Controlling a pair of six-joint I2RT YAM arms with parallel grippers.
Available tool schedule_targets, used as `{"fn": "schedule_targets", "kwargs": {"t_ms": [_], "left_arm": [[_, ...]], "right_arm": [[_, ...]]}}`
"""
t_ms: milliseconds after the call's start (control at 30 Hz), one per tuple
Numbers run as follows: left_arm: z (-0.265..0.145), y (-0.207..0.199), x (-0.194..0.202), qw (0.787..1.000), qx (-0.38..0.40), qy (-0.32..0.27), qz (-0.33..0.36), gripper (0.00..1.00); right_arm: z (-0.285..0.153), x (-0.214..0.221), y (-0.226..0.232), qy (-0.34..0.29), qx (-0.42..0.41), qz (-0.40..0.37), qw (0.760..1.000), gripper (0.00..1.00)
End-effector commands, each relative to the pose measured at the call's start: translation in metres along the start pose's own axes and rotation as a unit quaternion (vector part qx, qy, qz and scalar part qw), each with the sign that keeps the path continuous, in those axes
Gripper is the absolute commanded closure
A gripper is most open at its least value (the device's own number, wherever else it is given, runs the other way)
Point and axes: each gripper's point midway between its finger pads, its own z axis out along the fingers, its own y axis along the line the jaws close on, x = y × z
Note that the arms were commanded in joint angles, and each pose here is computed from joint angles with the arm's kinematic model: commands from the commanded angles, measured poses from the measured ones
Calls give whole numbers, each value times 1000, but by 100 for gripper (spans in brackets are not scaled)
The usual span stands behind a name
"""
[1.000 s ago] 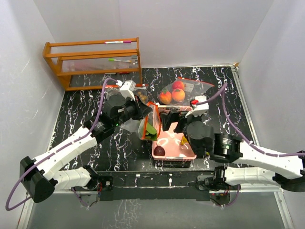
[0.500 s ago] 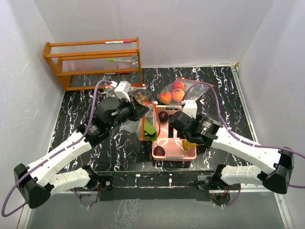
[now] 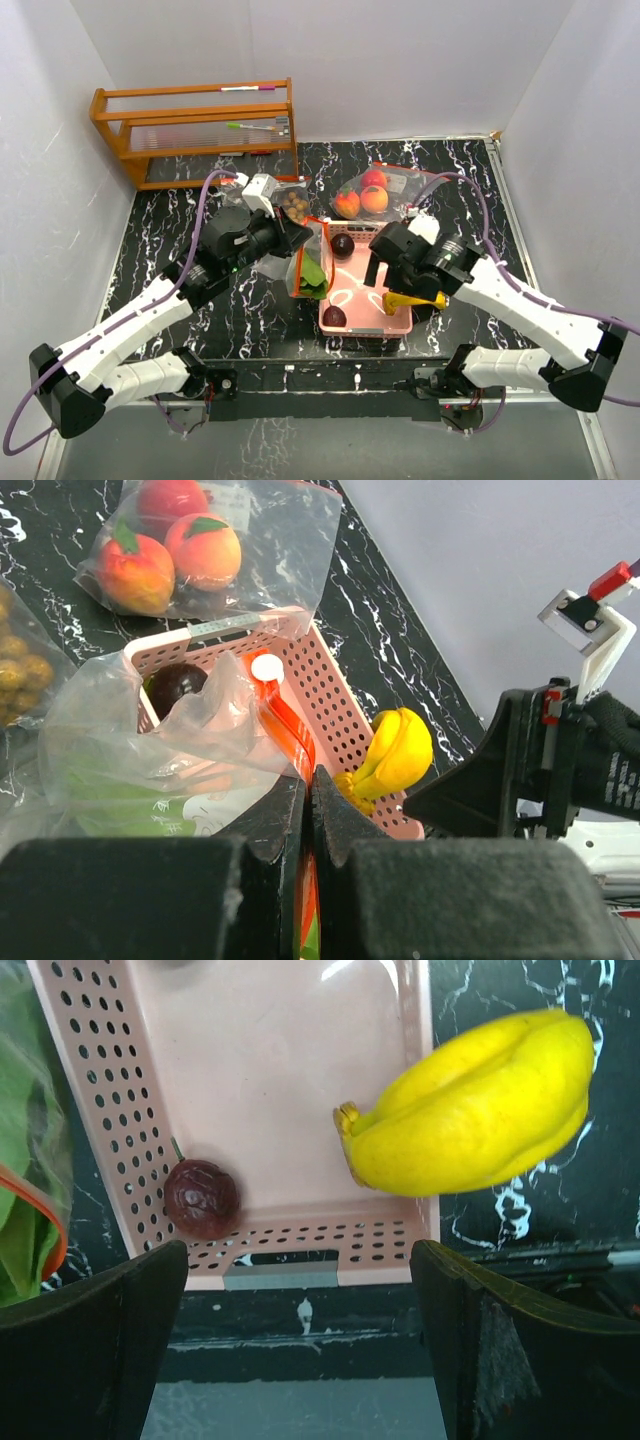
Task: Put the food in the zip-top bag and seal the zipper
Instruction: Pick up the fake fruit from the bin.
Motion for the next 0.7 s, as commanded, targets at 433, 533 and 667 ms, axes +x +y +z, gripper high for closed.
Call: {"fn": "schedule_targets", "kwargs": {"t_ms": [433,533,667], "left_arm": [[-24,-25,-19,997,65,-43,14,100],[-28,-28,-21,996,69,-48,16,100],[-32,-30,-24,996,74,-55,17,100]], "right_arm": [[15,0,-53,-26,79,262,962,2],[23,-2,-56,-38,90,276,956,2],[35,-4,-63,-66,95,302,946,2]]}}
